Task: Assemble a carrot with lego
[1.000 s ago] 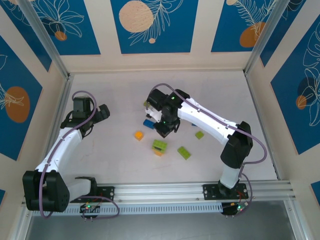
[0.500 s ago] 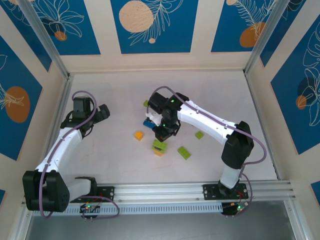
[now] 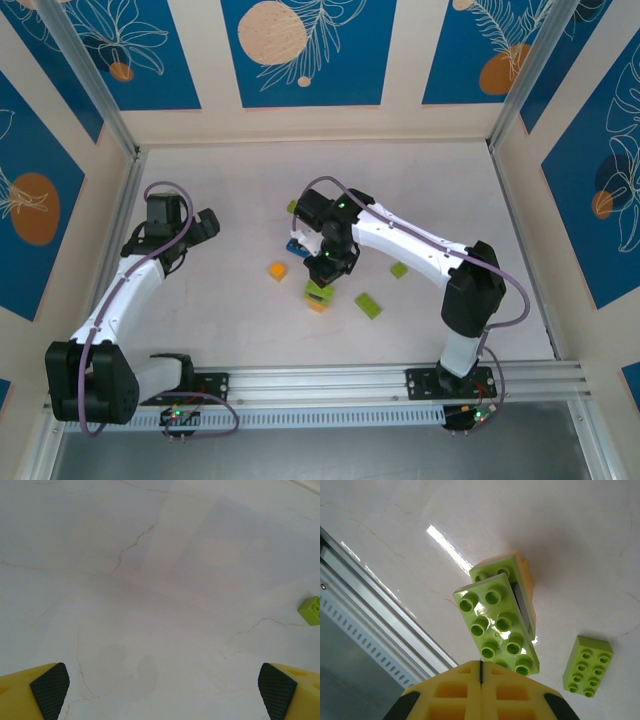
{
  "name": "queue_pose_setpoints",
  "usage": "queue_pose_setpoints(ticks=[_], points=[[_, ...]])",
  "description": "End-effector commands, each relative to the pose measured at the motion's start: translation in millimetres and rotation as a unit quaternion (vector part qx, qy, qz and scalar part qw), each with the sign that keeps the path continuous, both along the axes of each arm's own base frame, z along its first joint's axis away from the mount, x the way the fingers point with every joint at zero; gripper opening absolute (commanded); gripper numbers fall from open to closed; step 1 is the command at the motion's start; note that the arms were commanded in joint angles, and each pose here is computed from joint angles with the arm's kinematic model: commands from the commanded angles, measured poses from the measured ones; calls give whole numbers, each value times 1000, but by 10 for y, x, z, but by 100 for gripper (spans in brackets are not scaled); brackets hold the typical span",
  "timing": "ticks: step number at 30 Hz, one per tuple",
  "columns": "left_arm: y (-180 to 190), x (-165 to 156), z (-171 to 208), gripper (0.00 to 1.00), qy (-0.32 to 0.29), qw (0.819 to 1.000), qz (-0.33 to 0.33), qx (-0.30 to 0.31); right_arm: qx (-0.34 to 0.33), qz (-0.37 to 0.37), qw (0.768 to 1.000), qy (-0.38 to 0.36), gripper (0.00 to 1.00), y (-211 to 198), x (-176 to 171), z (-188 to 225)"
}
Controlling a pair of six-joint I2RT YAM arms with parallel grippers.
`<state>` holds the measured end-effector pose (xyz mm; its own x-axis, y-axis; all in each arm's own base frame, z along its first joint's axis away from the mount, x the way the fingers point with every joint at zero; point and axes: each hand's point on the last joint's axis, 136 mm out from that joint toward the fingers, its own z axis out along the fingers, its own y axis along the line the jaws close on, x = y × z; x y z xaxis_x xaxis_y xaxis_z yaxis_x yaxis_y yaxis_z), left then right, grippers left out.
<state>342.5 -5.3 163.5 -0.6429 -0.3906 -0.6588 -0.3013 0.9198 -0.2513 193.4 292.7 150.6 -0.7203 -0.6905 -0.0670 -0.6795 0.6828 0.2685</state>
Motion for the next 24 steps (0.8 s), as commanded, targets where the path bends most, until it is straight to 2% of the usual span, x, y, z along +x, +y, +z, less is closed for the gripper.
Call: queue_pose_setpoints(ticks=[1, 24], points=[[39, -19, -30, 100, 7, 1000, 5, 3, 1, 5, 1000, 27, 7, 42, -99, -63], [39, -17, -46, 100, 8, 1000, 5, 3, -15, 11, 999, 41, 7, 63, -103, -250]])
